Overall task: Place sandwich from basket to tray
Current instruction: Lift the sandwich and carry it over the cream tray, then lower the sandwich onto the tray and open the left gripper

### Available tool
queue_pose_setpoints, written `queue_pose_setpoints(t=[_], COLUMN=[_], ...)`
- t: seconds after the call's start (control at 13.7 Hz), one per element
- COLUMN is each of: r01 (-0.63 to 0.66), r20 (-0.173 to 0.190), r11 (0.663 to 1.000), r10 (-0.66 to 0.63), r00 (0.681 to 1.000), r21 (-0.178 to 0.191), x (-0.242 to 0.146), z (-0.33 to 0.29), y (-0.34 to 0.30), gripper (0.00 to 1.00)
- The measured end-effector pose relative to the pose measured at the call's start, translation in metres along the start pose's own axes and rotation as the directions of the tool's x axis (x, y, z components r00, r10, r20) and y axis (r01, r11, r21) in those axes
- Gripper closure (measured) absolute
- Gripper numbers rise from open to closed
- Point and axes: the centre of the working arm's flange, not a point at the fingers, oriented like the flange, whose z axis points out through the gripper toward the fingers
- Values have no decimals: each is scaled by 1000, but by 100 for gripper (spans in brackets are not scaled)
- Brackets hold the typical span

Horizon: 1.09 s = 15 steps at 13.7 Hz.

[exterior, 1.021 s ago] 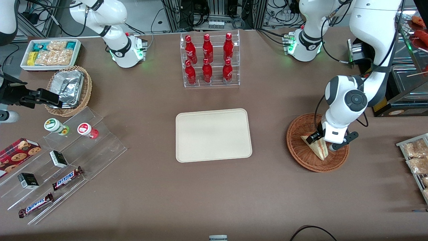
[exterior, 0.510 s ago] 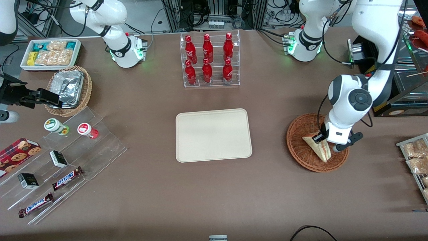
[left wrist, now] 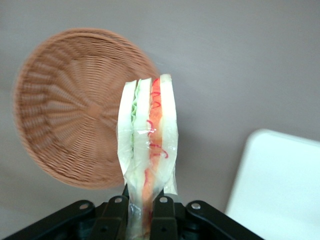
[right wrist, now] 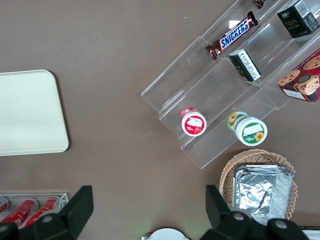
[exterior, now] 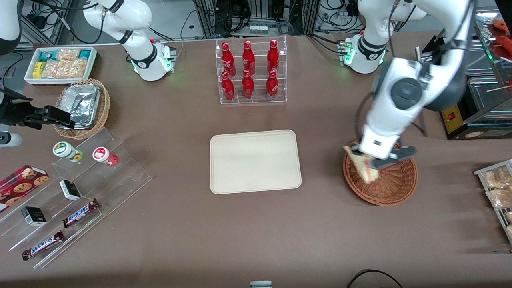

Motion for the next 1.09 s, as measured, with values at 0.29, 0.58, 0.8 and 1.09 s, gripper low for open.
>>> queue_pose_setpoints(t=[0.29,0.58,0.8,1.09], r01=[-100,-209,-258,-297], r20=[-8,-13,-22,-27], r11=[995,976,962,949], r10=[99,209,257,295], r00=[995,978,966,955], r21=[-23,-56,-83,-103], x=[-72,-134,-158,-182], z=[24,77,113,148], y=[112,204,238,261], gripper=[84,84,84,84])
